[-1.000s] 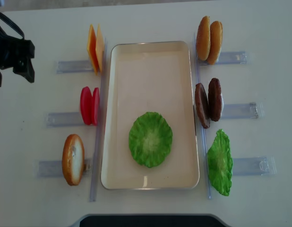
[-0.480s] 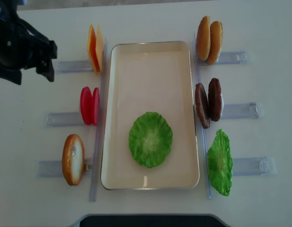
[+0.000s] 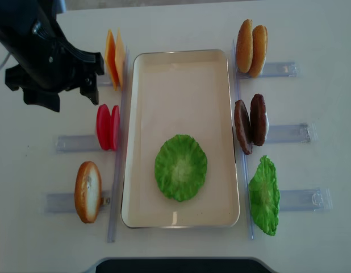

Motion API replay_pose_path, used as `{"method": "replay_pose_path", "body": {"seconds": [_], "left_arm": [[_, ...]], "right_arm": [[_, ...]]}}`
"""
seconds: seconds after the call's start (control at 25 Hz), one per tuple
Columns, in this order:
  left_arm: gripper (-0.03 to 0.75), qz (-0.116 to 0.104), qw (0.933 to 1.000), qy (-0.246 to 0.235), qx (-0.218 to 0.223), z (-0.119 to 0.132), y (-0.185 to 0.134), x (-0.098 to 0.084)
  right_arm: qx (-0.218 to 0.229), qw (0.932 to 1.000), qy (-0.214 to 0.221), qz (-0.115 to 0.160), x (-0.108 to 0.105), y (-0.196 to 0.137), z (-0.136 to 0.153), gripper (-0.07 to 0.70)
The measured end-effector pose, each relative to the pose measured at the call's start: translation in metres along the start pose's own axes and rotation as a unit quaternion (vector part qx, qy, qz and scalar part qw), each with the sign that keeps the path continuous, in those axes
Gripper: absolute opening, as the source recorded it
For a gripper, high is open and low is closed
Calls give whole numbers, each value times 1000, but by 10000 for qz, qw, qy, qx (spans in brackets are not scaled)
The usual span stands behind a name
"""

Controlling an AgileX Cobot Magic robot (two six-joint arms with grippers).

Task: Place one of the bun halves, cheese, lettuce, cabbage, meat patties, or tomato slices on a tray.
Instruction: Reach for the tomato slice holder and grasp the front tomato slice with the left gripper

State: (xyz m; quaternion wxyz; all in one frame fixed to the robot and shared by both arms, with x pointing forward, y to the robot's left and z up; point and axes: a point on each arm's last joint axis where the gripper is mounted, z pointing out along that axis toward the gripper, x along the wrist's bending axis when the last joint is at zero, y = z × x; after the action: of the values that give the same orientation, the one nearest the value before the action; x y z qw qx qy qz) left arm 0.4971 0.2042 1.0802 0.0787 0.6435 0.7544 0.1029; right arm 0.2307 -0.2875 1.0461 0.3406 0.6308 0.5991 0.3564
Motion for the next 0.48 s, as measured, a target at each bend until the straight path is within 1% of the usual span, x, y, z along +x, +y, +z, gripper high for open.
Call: {"method": "replay_pose_path", "body": {"seconds": [0.24, 0.48], "left_arm": [[614, -36, 9986, 74, 514, 33, 5, -14], [614, -117, 9975, -88, 695, 60, 12, -27]], "right_arm": [[2, 10000, 0, 0, 0, 0, 0, 514], [2, 10000, 0, 0, 0, 0, 0, 514]]}}
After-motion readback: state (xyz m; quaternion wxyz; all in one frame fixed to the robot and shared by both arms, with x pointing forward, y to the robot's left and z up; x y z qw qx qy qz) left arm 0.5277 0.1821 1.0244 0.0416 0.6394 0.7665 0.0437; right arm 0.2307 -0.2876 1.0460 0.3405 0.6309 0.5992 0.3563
